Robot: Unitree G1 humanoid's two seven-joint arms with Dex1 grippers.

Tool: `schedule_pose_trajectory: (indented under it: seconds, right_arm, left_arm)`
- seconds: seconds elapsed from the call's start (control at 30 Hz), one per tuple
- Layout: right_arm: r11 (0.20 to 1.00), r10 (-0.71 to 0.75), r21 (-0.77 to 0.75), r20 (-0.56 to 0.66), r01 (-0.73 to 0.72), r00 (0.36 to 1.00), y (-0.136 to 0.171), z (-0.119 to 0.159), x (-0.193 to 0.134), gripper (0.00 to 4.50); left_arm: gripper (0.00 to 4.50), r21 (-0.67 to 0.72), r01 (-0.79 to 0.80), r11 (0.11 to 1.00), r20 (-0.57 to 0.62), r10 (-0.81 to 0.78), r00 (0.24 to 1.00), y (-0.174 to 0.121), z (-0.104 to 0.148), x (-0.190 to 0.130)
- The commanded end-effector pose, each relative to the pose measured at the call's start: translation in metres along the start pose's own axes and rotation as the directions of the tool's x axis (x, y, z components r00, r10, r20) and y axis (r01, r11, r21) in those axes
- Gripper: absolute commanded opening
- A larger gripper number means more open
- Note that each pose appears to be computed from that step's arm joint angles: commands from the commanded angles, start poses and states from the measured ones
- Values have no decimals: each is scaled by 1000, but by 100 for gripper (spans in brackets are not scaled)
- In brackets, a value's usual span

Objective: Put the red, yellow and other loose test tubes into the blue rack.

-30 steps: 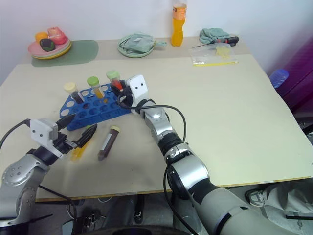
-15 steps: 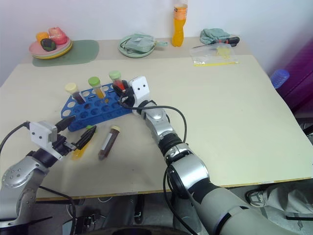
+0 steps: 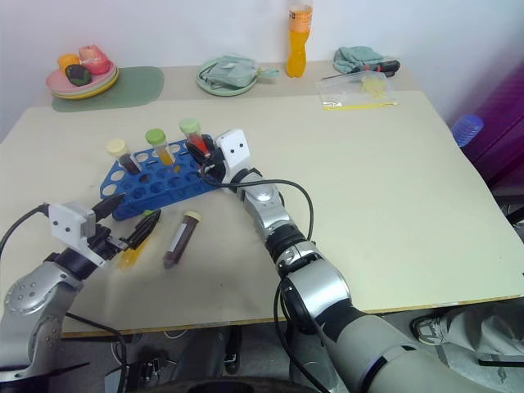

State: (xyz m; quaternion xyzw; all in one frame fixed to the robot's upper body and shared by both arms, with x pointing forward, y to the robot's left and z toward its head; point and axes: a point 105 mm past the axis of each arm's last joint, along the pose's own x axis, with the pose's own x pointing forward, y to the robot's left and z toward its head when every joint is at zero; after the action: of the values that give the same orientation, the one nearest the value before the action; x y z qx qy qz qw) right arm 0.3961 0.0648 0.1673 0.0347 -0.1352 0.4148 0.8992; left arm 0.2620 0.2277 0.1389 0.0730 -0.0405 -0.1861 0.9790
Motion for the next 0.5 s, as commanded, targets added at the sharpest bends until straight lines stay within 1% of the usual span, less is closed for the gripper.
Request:
schedule_pose_trajectory:
  seconds: [0.03,0.3,0.5]
  right_arm:
    - [990,38,134,67,-47,997,50,0,15,76]
    - [989,45,138,53,-52,998,57,0,22,76]
    - [981,74,174,48,-82,996,59,-10,13,76]
  left_arm:
    - [450,19,6,1000,46,-7,999,-4,17,4]
    - [450,19,7,1000,50,-8,999,-7,23,9]
    - [450,19,1,1000,46,-2,999,-6,25,6]
